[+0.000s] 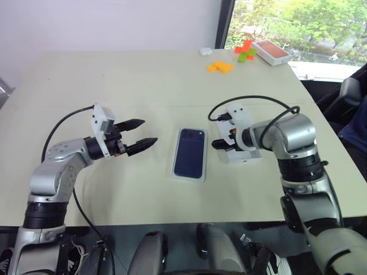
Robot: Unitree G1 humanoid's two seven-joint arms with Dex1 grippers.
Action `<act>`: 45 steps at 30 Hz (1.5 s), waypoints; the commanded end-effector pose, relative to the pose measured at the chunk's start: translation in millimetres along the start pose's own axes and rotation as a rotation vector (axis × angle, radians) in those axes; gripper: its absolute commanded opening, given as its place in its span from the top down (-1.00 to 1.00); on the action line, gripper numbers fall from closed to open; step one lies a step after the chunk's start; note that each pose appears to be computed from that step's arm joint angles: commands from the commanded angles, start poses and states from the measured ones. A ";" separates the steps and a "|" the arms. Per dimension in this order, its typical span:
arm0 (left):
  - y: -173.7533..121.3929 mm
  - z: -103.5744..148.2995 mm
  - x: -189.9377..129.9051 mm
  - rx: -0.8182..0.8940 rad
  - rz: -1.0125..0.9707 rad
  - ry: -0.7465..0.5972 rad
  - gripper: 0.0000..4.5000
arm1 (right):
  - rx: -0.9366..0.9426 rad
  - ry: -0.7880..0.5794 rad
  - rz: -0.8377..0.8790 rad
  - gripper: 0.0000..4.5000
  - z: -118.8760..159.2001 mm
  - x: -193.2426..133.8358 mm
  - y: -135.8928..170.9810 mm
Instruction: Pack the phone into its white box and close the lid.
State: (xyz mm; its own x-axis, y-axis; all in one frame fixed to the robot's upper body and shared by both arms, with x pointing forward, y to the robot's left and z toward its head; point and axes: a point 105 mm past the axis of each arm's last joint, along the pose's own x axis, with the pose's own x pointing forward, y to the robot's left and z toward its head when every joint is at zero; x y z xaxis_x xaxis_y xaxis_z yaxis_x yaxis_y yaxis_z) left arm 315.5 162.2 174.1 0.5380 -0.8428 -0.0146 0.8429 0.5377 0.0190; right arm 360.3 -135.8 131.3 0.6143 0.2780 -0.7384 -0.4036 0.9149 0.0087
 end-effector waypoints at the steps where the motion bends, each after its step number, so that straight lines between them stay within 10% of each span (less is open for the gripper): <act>1: -2.6 11.0 -1.4 0.049 0.002 -0.026 -1.00 | 0.016 -0.037 -0.023 -0.99 9.4 -5.3 -1.7; 12: -1.0 13.1 1.1 0.062 0.007 -0.031 -1.00 | 0.008 -0.049 -0.074 0.98 5.8 0.9 -3.6; 21: 5.9 16.6 -4.5 0.055 0.040 -0.039 -1.00 | 0.189 -0.312 0.027 0.98 57.1 -26.1 3.7; 28: 22.8 27.9 -18.7 0.048 0.108 -0.061 -1.00 | 0.541 -0.646 0.716 0.98 119.9 -81.3 64.6; 36: 32.2 39.7 -23.5 0.008 0.138 -0.100 -1.00 | 0.660 -0.590 1.151 0.98 103.4 -83.4 107.8; 45: 23.7 39.7 -22.5 -0.005 0.115 -0.097 -1.00 | 0.741 -0.435 1.203 0.98 74.2 -64.5 131.2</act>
State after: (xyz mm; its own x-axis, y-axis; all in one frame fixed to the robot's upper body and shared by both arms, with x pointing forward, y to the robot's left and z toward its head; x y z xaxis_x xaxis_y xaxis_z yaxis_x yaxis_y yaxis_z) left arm 328.4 190.6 198.6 0.6327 -0.7731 0.0438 0.7744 0.6319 -0.0322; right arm 332.2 -30.1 239.7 0.4332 0.8828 0.1815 -0.4867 0.0596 0.8716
